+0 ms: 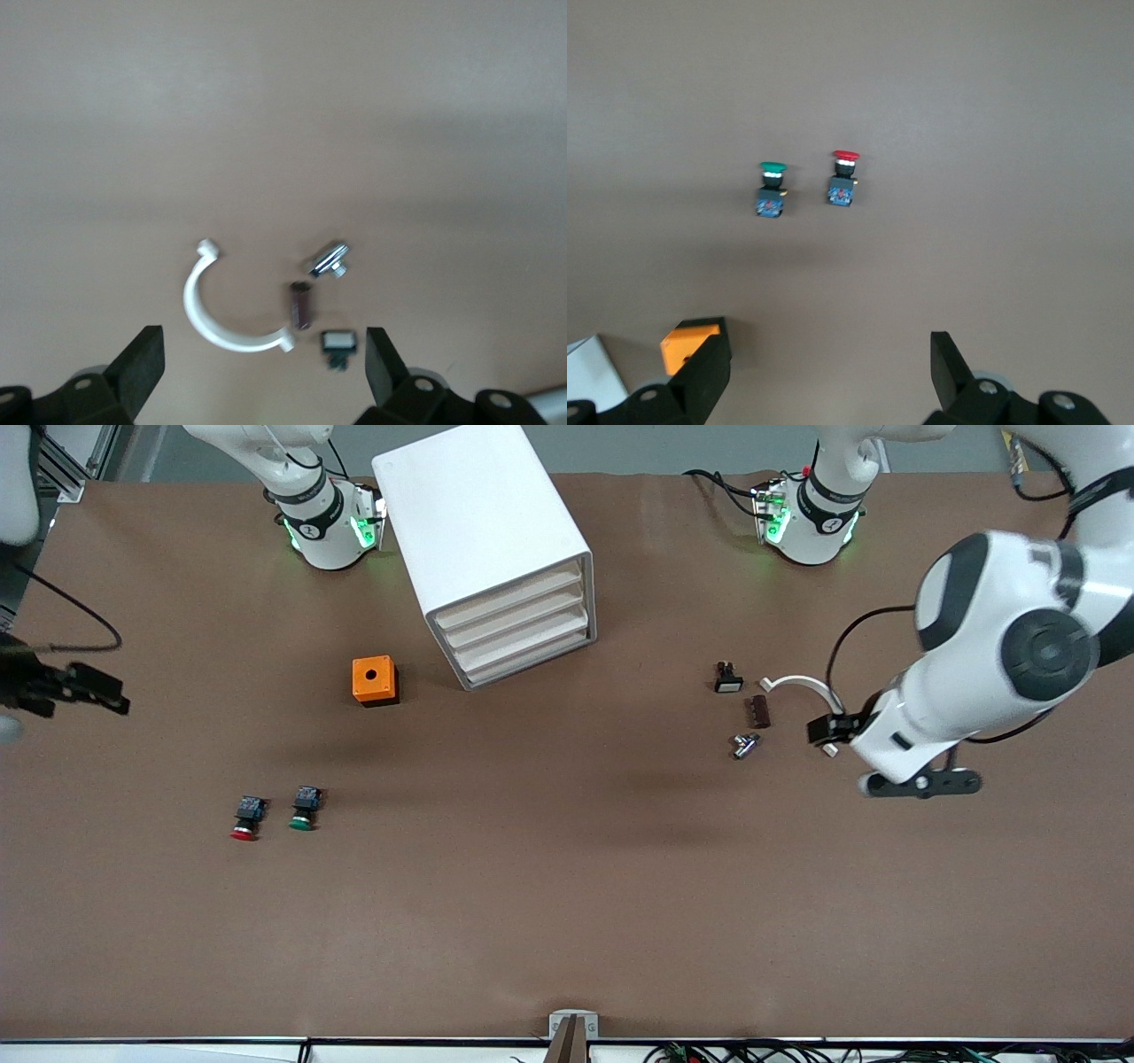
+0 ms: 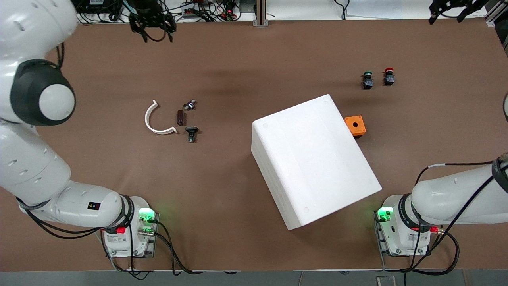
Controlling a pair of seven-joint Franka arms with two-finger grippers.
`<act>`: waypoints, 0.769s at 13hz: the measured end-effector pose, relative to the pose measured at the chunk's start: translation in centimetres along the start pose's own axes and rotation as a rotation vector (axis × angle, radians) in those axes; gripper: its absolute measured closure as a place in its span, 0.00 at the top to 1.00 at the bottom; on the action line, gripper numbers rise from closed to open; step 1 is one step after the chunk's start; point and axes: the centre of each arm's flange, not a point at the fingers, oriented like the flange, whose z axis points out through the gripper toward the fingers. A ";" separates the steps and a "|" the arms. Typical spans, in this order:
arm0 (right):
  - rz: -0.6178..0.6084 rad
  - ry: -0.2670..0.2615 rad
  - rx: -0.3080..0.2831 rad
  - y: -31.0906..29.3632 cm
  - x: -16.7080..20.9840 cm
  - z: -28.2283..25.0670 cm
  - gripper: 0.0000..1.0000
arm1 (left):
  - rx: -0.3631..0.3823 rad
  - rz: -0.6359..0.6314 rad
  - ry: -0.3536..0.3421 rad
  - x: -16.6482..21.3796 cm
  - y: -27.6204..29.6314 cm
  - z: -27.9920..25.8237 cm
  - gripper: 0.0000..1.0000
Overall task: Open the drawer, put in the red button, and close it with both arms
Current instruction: 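Reach the right gripper to the red button while the left gripper reaches the cabinet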
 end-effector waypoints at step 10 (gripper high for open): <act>0.134 0.075 0.015 1.2 3.5 18.2 1.00 | 0.025 -0.370 -0.105 -0.3 15.2 14.8 1.00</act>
